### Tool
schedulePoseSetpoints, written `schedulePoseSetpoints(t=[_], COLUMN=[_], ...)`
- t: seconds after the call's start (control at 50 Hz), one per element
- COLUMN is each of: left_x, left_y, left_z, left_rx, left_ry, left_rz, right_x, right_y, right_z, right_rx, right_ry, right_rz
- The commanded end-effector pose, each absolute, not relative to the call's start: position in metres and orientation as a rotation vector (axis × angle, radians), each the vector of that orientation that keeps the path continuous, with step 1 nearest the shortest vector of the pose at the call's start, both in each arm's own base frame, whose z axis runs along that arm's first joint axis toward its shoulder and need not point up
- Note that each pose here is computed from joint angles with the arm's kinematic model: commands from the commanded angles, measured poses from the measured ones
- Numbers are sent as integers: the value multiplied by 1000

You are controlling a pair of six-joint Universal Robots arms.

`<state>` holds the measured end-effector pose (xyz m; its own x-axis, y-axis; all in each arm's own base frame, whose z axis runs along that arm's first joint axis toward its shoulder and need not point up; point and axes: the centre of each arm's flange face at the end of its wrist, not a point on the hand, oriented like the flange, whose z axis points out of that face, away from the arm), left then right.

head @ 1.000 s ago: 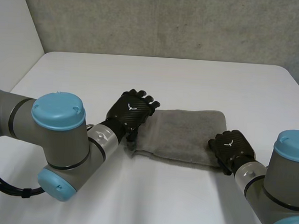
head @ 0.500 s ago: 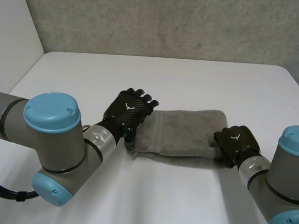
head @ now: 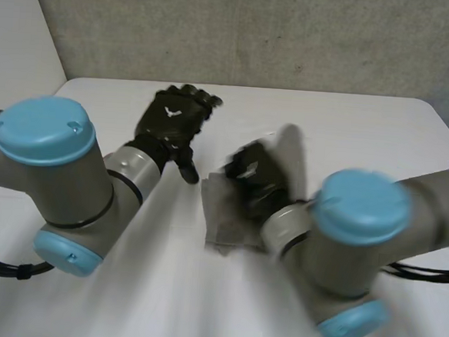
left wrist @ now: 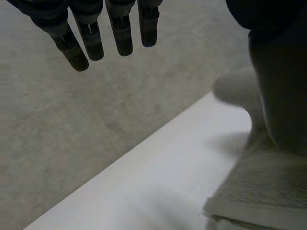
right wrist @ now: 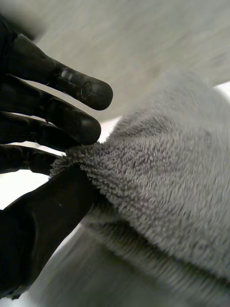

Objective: Fold the towel.

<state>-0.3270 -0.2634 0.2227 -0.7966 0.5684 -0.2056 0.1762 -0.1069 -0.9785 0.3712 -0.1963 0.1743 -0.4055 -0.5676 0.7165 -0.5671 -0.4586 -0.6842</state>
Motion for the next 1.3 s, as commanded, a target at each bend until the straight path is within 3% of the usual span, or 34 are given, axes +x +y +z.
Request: schedulePoseSetpoints(t=[0.02, 0.14, 0.24, 0.42, 0.64, 0.9, 1.0, 1.14, 1.3], left_x=[-316, -316, -317, -318, -336, -341, -340, -341, -341], left_y=[-274, -274, -273, -273, -251, -248, -247, -247, -248], left_z=[226, 226, 226, 220, 183, 150, 128, 130, 160], left_rx=[-731, -730, -729, -702, -800, -848, -876, -902, -875], left_ry=[-1934, -1933, -1933, -1943, -2004, -2072, -2126, -2122, -2050], left_rz=[2020, 2021, 2017, 1982, 1854, 1781, 1724, 1741, 1818], right_x=[396, 386, 353, 326, 313, 322, 328, 329, 325], right_y=[-128, -139, -174, -193, -214, -237, -247, -251, -258], right_z=[139, 154, 192, 211, 208, 175, 148, 129, 138], right_rx=[-2010, -1928, -1620, -1328, -1259, -1198, -1181, -1157, -1122], right_ry=[1281, 1377, 1590, 1751, 1859, 1958, 2046, 2139, 2138], right_rz=[-1891, -1939, -2008, -1982, -1957, -1844, -1719, -1575, -1583])
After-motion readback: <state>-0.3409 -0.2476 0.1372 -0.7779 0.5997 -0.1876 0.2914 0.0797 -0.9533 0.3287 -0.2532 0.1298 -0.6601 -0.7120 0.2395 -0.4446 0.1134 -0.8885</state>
